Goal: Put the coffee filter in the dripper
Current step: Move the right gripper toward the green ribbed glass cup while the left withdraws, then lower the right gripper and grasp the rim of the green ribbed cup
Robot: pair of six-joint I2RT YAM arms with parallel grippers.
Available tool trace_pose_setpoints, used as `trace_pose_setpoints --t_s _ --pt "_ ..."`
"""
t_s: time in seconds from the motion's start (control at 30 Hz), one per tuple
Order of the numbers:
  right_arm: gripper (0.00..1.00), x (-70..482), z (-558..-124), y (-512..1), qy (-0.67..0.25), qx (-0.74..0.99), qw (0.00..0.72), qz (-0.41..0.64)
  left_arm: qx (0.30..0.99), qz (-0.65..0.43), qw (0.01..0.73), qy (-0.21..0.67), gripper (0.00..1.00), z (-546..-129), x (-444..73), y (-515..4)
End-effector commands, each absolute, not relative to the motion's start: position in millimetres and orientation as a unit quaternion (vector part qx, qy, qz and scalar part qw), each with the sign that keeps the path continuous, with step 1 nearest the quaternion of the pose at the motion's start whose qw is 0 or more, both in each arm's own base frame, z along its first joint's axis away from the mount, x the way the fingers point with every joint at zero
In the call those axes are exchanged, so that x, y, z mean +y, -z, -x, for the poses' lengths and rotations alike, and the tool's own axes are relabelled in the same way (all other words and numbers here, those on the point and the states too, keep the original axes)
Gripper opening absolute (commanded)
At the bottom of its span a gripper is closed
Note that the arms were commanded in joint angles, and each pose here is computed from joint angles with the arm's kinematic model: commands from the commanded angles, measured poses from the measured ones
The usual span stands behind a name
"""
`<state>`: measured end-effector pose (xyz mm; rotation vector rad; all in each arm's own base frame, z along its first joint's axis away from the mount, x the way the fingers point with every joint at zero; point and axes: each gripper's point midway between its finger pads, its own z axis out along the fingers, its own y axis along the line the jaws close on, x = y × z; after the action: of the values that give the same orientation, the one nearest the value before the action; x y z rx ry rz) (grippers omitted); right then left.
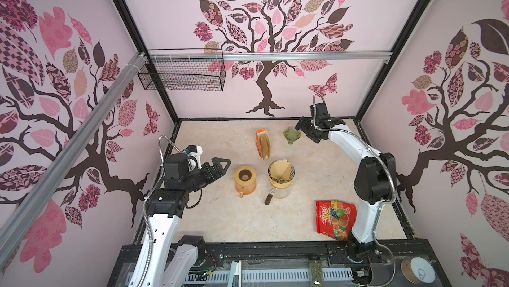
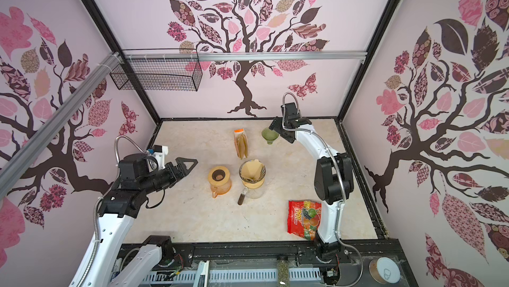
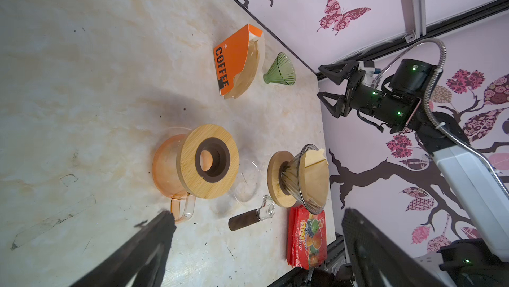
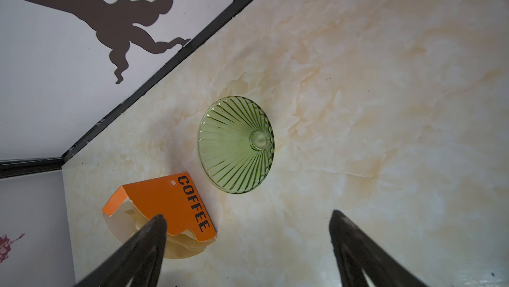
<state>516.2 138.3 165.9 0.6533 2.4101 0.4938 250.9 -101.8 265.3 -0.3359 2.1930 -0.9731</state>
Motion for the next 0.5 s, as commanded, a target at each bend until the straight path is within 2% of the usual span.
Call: trace_pose_setpoints --t_s 0.0,0.17,0.47 --pt "0.88 145.1 -524.2 -146.4 -0.187 0.913 0.269 -0.241 0.847 0.129 0.347 0.383 0.98 -251.0 -104.4 -259.5" --pt "0.77 152.9 -533.7 -126.3 -0.194 0.918 0.246 -0.244 0.848 0.130 0.344 0.382 0.98 -251.1 -104.2 -258.0" --pt "0.49 161.2 -542.1 -102.9 -0.201 0.920 0.216 -0.258 0.849 0.142 0.338 0.380 0.98 -251.3 -100.6 -252.8"
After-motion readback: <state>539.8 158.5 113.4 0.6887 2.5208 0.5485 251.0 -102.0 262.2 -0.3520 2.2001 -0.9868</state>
